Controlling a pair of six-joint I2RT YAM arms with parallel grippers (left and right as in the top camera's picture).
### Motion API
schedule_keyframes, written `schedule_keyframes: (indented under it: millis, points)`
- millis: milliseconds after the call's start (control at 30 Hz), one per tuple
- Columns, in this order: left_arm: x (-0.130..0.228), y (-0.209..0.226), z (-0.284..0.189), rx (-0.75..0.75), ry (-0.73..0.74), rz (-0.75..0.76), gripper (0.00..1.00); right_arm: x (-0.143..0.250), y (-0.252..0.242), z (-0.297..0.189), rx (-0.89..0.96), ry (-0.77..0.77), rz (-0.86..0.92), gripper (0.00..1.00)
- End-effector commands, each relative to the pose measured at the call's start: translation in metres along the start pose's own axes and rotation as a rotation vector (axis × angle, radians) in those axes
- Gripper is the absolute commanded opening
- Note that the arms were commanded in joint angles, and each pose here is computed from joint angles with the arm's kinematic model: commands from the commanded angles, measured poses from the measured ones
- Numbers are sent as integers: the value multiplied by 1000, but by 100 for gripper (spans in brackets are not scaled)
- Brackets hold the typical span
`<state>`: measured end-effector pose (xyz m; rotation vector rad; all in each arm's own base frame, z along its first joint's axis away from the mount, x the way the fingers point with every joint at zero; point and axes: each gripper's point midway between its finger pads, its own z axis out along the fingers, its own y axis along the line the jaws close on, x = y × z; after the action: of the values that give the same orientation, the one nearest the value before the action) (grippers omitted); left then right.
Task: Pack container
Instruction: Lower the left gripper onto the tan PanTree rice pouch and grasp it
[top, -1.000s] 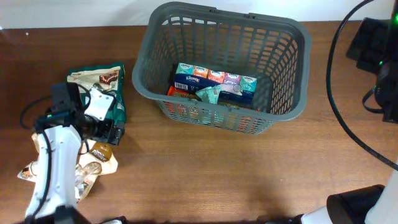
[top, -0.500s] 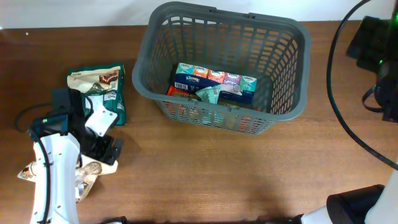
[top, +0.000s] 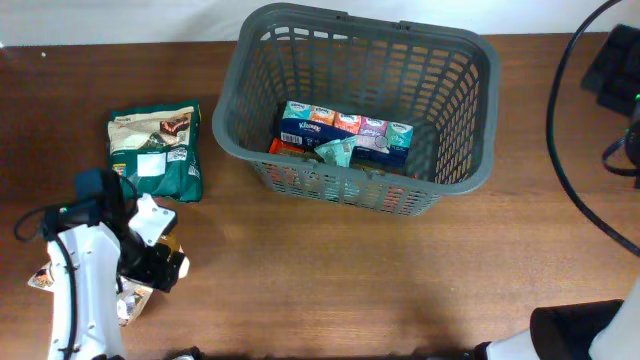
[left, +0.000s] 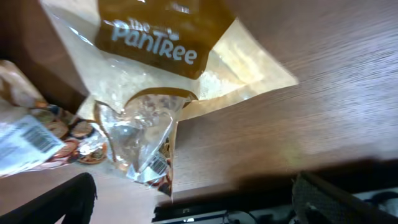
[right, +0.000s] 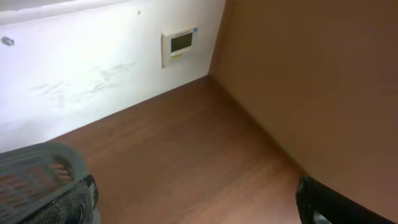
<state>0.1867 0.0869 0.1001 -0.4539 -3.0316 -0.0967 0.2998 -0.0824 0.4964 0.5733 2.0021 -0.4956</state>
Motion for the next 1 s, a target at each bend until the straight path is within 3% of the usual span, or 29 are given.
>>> schedule_keyframes:
  millis: [0, 367, 967]
  points:
    - [13, 0, 18, 7, 30, 9, 96, 2, 2, 5, -21, 19, 10, 99]
    - [24, 25, 44, -42, 5, -59, 93, 4, 1, 5, -19, 29, 3, 99]
    - [-21, 43, 61, 23, -206, -145, 89, 12, 2, 4, -31, 57, -13, 99]
